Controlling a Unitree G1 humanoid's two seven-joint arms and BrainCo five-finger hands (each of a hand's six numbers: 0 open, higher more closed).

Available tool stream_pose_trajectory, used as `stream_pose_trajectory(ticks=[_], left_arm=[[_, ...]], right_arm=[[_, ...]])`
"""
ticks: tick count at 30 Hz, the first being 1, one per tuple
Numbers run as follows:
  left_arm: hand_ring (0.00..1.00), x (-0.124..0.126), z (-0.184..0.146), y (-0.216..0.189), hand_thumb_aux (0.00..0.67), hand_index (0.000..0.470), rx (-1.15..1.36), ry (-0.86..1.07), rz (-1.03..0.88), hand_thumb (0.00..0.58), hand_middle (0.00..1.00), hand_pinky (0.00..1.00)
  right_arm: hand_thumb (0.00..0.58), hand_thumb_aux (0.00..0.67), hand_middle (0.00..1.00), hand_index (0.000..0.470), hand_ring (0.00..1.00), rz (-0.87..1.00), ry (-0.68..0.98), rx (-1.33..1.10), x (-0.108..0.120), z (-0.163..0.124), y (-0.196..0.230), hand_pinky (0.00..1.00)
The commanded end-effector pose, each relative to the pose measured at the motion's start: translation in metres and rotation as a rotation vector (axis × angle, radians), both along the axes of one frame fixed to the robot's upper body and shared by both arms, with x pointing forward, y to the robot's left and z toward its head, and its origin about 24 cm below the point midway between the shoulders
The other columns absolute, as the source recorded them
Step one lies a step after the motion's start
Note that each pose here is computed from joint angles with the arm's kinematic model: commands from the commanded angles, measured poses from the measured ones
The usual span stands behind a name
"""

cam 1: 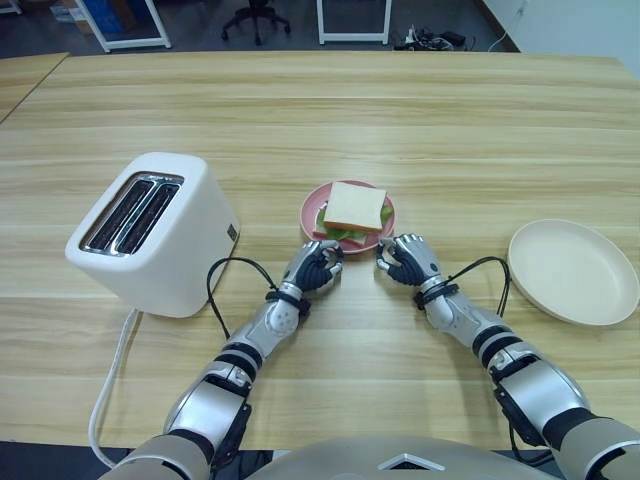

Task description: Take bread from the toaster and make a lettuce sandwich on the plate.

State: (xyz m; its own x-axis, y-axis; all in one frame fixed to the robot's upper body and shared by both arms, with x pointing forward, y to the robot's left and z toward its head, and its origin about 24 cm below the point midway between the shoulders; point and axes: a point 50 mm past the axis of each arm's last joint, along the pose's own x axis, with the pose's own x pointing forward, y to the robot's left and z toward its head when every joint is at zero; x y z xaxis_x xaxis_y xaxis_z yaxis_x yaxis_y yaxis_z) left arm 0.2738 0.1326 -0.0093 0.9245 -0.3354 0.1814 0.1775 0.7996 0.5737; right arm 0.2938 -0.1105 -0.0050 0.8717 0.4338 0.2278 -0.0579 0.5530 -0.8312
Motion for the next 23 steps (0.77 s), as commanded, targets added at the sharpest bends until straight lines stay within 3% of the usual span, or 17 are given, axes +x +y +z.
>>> stream_pose_trajectory(ticks=[1,5,9,13,23], left_arm=[[0.00,-0.031,0.008,0.002,0.000,0.000,-0.241,-0.124,-0.024,0.000,0.00,0.00],[0.00,-0.044,0.029,0.011,0.000,0.000,-0.461,-0.299,0.072,0.000,0.00,0.00],[0.00,-0.045,0.035,0.026,0.000,0.000,-0.525,-0.358,0.214,0.000,0.00,0.00],[0.00,-0.042,0.030,0.033,0.000,0.000,-0.530,-0.315,0.296,0.000,0.00,0.00],[0.00,-0.055,0.027,0.030,0.000,0.000,-0.484,-0.316,0.299,0.000,0.00,0.00]], right_arm=[[0.000,0.000,0.00,0.000,0.00,-0.060,-0.099,0.253,-0.019,0.004,-0.009,0.00],[0.000,0.000,0.00,0.000,0.00,-0.120,-0.279,0.513,-0.024,0.029,-0.023,0.00],[0.000,0.000,0.00,0.000,0.00,-0.188,-0.295,0.688,-0.035,0.031,-0.034,0.00],[0.000,0.000,0.00,0.000,0.00,-0.190,-0.247,0.699,-0.039,0.026,-0.037,0.00],[0.000,0.000,0.00,0.000,0.00,-0.151,-0.194,0.697,-0.046,0.022,-0.034,0.00]])
